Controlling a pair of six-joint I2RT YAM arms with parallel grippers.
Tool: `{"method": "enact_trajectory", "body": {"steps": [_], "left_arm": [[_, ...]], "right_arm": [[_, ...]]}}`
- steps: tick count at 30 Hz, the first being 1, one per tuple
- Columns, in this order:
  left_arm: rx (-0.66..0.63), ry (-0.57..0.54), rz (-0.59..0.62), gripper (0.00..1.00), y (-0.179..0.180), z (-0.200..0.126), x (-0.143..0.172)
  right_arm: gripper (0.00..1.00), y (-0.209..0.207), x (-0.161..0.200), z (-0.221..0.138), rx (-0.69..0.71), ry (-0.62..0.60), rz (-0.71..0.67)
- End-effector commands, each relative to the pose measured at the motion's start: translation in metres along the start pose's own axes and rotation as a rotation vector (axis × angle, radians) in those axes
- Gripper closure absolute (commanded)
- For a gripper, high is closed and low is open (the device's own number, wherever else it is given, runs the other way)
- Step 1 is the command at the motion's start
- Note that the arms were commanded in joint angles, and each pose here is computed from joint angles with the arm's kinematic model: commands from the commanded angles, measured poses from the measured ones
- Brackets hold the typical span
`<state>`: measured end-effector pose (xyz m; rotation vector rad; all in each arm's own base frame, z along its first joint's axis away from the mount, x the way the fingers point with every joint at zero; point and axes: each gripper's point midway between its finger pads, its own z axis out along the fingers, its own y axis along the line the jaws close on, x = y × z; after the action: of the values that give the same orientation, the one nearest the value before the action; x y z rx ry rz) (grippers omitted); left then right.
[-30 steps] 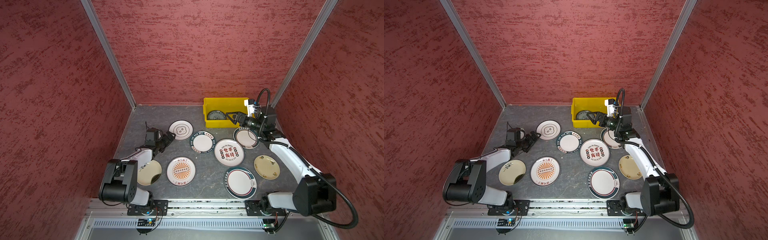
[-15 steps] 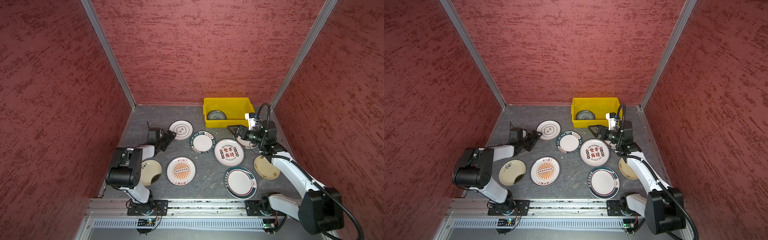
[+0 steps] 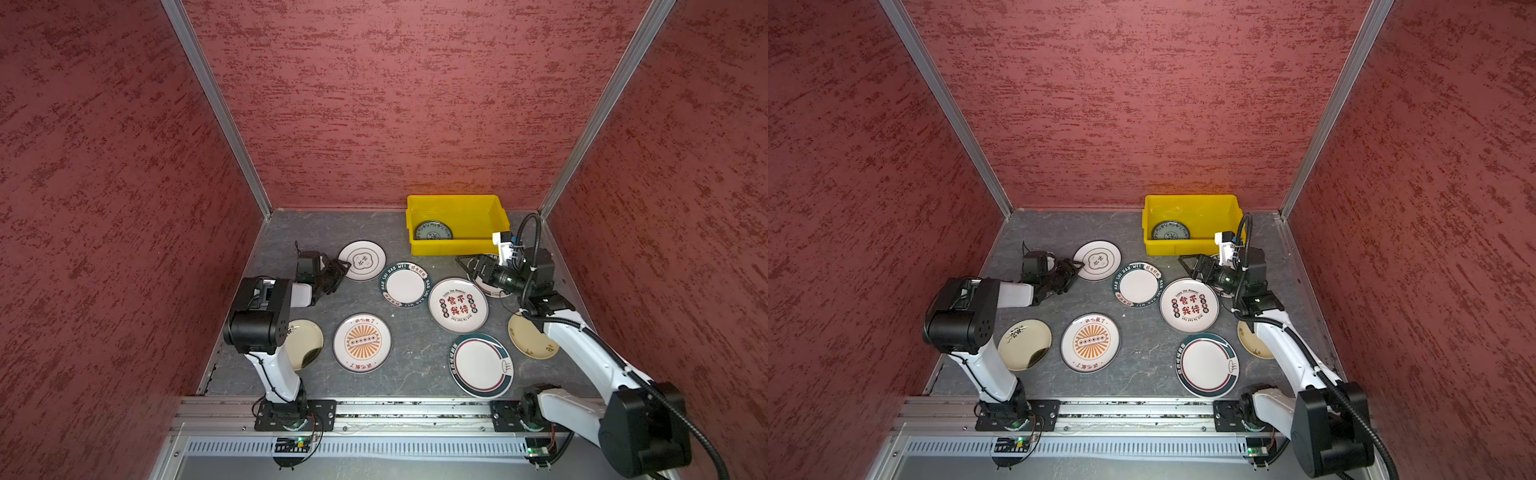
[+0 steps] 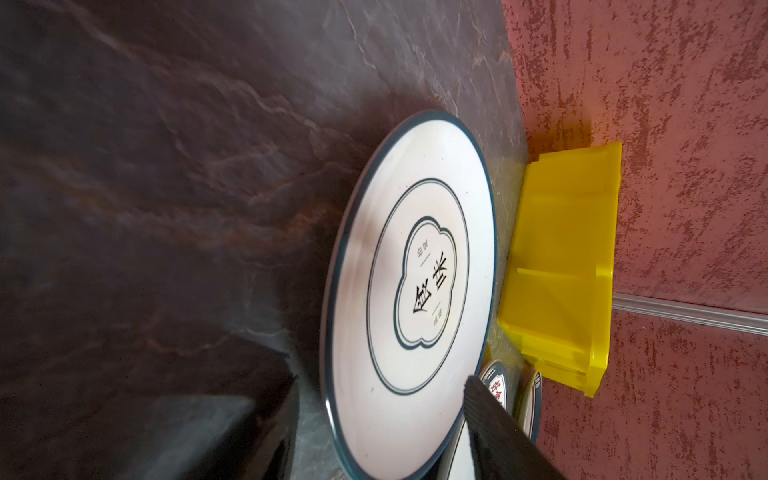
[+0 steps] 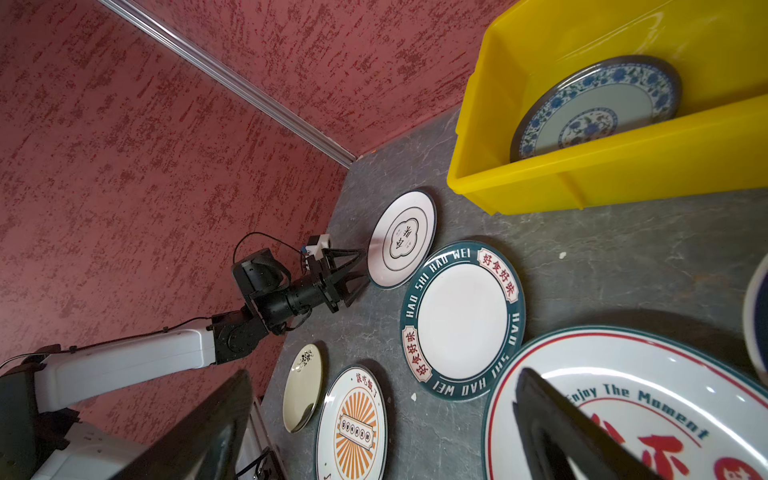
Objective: Place the plates into the plastic bin on the countertop
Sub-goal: Pick up the plate from the top-center of the table.
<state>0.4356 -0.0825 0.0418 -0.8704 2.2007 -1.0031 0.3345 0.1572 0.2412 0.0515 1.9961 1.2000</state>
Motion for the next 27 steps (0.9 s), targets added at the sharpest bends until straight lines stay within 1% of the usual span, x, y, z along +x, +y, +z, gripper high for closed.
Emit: {"method": "enact_trajectory", "body": {"steps": [1,4,8,11,14,18,19,22,23,27], "left_arm": [[-0.038,0.017,-0.029,0.38,0.016,0.008,0.005],[-0.042,0.017,-0.041,0.43,0.02,0.011,0.005],[-0.036,0.015,-0.051,0.54,0.023,0.015,0.006],[-0.036,0.016,-0.05,0.56,0.024,0.018,0.005],[-0.034,0.019,-0.049,0.67,0.023,0.019,0.005],[-0.037,0.016,-0.05,0.7,0.024,0.021,0.003],[-0.036,0.016,-0.047,0.73,0.023,0.021,0.002],[-0.035,0.019,-0.045,0.92,0.023,0.023,0.002],[-0.036,0.019,-0.046,0.96,0.023,0.023,0.001],[-0.038,0.018,-0.049,0.97,0.024,0.023,0.0]], "right_arm": [[0.01,0.001,-0.006,-0.002,0.006,-0.033,-0.009],[0.01,0.0,-0.006,-0.002,0.013,-0.035,-0.011],[0.01,-0.003,-0.005,-0.001,0.019,-0.031,-0.006],[0.01,-0.005,-0.004,0.0,0.025,-0.031,-0.002],[0.01,-0.007,-0.004,0.001,0.028,-0.03,0.0],[0.01,-0.011,-0.002,0.003,0.033,-0.023,0.007],[0.01,-0.011,-0.001,0.003,0.032,-0.021,0.008],[0.01,-0.013,-0.001,0.004,0.039,-0.019,0.009],[0.01,-0.014,-0.001,0.005,0.04,-0.018,0.01],[0.01,-0.016,0.001,0.006,0.042,-0.012,0.004]]}}
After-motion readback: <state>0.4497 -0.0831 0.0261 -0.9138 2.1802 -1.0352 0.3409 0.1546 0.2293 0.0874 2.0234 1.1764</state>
